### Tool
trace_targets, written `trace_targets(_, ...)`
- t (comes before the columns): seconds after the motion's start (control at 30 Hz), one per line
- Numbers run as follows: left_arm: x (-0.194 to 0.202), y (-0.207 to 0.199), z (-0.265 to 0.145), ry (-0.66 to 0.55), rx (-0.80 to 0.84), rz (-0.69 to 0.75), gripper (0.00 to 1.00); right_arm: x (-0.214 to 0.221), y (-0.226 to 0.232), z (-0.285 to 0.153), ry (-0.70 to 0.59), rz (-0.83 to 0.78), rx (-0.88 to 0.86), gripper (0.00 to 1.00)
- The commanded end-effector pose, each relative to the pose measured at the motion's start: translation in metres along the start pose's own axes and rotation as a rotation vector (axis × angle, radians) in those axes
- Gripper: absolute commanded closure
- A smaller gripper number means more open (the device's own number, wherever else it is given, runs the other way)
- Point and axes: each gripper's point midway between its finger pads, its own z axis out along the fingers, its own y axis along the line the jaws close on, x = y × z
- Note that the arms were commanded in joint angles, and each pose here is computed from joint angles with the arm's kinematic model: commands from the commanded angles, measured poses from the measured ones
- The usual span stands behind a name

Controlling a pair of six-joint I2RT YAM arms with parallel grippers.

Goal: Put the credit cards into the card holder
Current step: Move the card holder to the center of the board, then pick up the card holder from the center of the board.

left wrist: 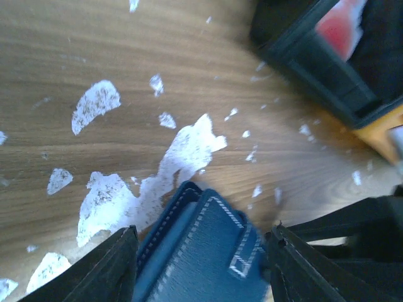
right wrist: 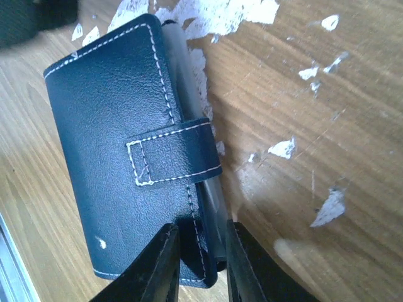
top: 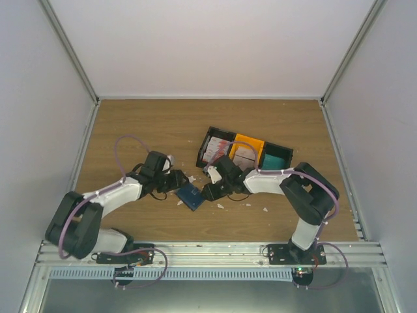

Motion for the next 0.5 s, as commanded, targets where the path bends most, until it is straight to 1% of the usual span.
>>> trace_targets(0.0, -0.008, 0.002, -0.022, -0.113, -0.029, -0.043, 0.40, 0.017, 0.007, 0.004, 0.036, -0.003, -0.022, 0.78)
trace_targets(0.1, 0.007, 0.013, -0.026, -0.106, -0.044, -0.093, 0.37, 0.020, 0.009, 0.006, 0.039, 0.009, -0.035, 0.79)
trace_targets(0.3, 0.044, 0.016, -0.020, -0.009, 0.050, -0.205, 0.36, 0.025, 0.003, 0.011, 0.048, 0.041, -0.025, 0.82)
trace_targets(0.47, 0.056, 0.018, -0.016, 0.020, 0.073, -0.263, 0.35, 0.031, -0.003, 0.017, 0.066, 0.069, -0.014, 0.85)
